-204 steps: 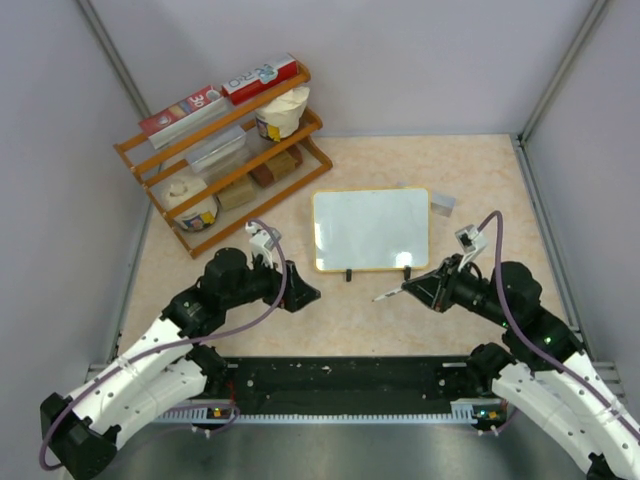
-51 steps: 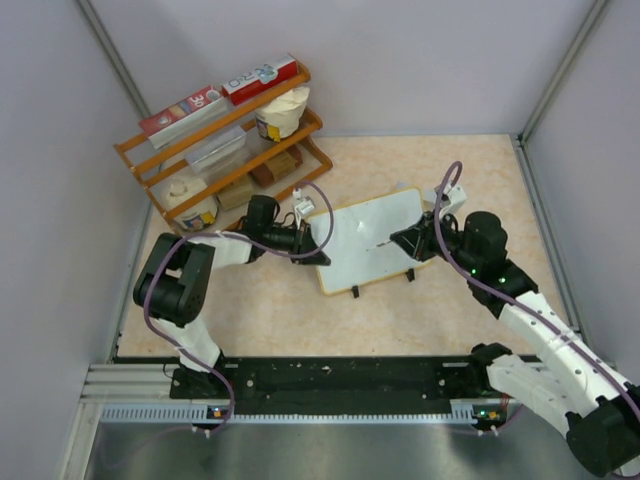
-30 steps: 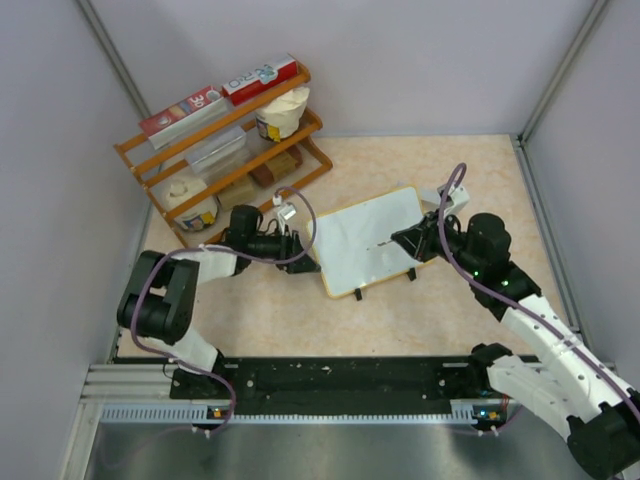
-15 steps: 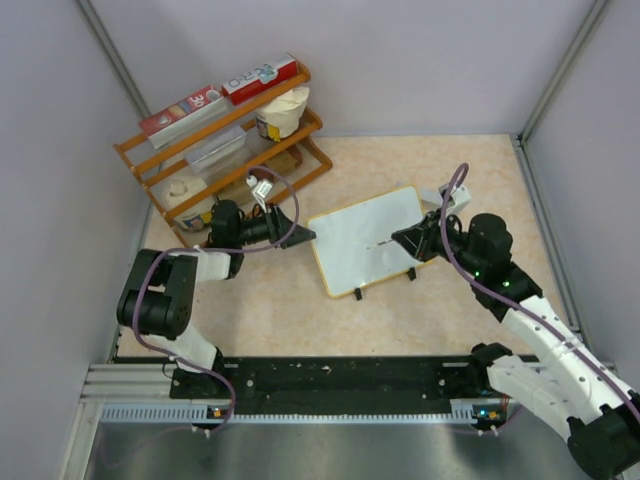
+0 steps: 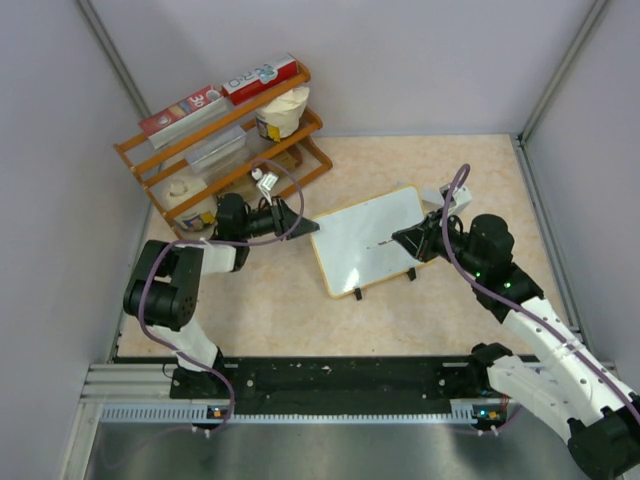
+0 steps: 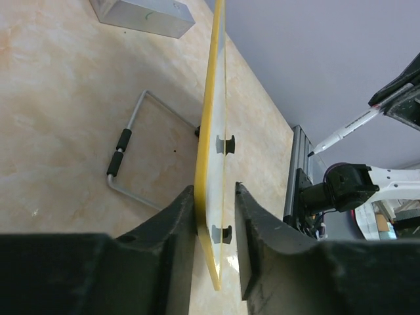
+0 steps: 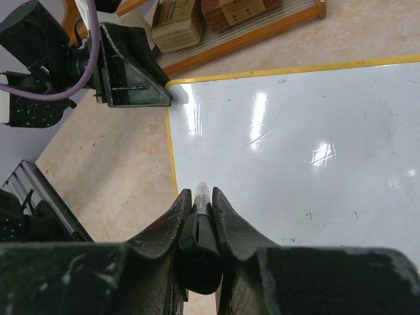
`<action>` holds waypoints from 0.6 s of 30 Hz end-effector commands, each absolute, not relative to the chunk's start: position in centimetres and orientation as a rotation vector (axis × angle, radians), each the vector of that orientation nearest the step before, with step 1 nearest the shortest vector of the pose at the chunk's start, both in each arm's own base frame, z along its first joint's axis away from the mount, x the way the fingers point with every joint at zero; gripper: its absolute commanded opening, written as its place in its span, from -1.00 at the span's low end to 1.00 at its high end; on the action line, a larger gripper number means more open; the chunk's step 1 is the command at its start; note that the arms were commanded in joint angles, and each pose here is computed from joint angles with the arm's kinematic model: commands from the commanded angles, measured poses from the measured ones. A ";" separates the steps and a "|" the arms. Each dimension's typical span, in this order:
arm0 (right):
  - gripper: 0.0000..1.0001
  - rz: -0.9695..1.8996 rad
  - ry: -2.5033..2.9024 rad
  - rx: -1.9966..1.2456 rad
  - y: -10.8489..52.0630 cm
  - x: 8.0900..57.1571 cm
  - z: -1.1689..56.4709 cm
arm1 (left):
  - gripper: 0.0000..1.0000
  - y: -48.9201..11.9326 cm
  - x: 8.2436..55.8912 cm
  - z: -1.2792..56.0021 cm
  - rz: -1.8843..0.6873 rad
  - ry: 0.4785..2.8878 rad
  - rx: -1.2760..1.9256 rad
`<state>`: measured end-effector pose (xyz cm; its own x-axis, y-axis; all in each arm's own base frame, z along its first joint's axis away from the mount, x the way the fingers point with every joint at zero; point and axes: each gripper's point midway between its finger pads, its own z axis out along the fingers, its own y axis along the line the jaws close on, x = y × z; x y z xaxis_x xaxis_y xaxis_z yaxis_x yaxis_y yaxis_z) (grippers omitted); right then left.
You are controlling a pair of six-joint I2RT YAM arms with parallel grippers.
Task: Write a sentence on the whiteboard
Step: Move the whiteboard to the center of the board.
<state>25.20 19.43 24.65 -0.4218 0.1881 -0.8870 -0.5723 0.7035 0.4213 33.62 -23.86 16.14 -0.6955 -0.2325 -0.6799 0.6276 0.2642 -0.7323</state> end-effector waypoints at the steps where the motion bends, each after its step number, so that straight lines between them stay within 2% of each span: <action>1: -1.00 0.882 1.757 -0.319 19.8 25.3 26.4 | -0.46 -24.5 34.4 16.5 -1.477 1.794 0.435; 3: -1.00 0.883 1.759 -0.318 19.8 25.3 26.4 | -0.60 -24.4 34.6 16.2 -1.456 1.801 0.448; 4: -1.00 0.883 1.758 -0.318 19.8 25.2 26.4 | -0.77 -24.4 34.6 15.9 -1.458 1.825 0.442; 6: -1.00 0.881 1.759 -0.318 19.8 25.3 26.4 | -0.98 -24.4 34.7 15.6 -1.455 1.834 0.462; 18: -1.00 0.874 1.759 -0.318 19.6 25.1 26.5 | -1.00 -24.1 33.0 14.1 -1.493 1.909 0.622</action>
